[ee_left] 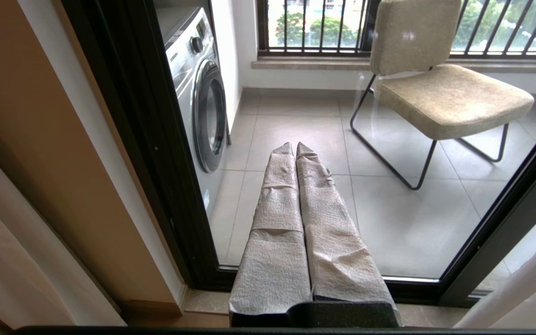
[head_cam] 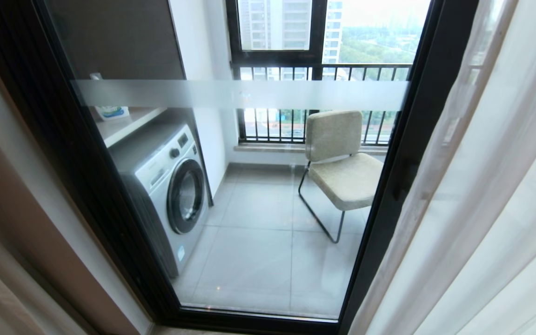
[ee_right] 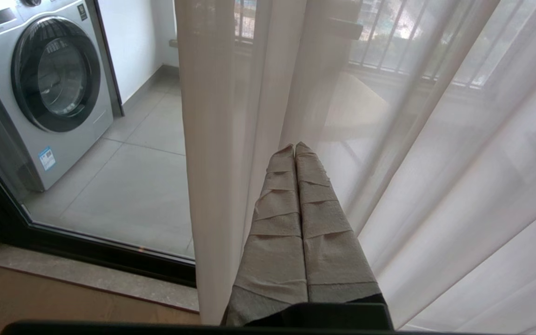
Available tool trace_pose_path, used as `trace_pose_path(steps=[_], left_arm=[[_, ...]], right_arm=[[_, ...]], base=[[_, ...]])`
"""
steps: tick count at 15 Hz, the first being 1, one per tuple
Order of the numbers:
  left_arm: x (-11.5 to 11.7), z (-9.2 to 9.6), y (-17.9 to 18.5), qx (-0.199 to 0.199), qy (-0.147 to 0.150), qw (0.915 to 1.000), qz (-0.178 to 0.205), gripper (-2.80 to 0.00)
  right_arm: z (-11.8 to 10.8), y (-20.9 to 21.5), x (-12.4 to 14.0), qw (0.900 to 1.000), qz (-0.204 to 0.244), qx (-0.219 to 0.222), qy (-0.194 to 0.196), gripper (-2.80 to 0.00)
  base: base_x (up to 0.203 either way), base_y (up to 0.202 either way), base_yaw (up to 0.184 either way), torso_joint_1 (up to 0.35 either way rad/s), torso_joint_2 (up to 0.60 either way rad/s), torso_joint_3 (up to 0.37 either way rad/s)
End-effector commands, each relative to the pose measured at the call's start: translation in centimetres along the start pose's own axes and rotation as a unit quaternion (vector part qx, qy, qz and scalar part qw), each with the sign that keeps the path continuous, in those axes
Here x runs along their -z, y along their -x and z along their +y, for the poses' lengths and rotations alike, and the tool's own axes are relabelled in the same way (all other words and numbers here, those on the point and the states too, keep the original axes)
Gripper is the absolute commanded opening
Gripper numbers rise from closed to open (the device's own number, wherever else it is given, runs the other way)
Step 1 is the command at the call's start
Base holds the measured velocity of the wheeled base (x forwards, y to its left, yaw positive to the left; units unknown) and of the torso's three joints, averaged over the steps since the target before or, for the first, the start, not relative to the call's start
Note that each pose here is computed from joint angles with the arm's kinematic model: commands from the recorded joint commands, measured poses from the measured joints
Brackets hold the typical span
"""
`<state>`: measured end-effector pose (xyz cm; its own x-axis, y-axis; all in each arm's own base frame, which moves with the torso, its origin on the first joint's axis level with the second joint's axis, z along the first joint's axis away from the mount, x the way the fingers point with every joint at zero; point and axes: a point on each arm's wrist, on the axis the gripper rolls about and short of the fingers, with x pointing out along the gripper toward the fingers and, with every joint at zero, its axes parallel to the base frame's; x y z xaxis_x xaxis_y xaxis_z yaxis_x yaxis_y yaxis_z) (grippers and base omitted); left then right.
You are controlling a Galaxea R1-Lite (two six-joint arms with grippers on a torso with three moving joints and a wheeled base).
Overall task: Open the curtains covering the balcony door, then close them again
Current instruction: Pull the inner curtains open on both sides
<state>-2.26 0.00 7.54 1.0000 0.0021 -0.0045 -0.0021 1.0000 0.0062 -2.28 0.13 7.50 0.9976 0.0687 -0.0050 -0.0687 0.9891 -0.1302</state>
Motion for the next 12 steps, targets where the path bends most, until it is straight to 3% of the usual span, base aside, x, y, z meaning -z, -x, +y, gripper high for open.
trace_pose_path(steps=[1,12], left_arm=[[0.00,0.00,0.01,0.000,0.000,1.0000,-0.001,-2.80],[0.00,0.00,0.01,0.000,0.000,1.0000,-0.001,-2.80]], right_arm=[[0.00,0.00,0.00,1.000,0.000,-0.001,0.001,-2.80],[0.00,0.00,0.00,1.000,0.000,-0.001,0.007,-2.80]], base=[[0.000,0.000,0.000,0.000,0.00,0.000],[0.000,0.000,0.000,0.000,0.00,0.000]])
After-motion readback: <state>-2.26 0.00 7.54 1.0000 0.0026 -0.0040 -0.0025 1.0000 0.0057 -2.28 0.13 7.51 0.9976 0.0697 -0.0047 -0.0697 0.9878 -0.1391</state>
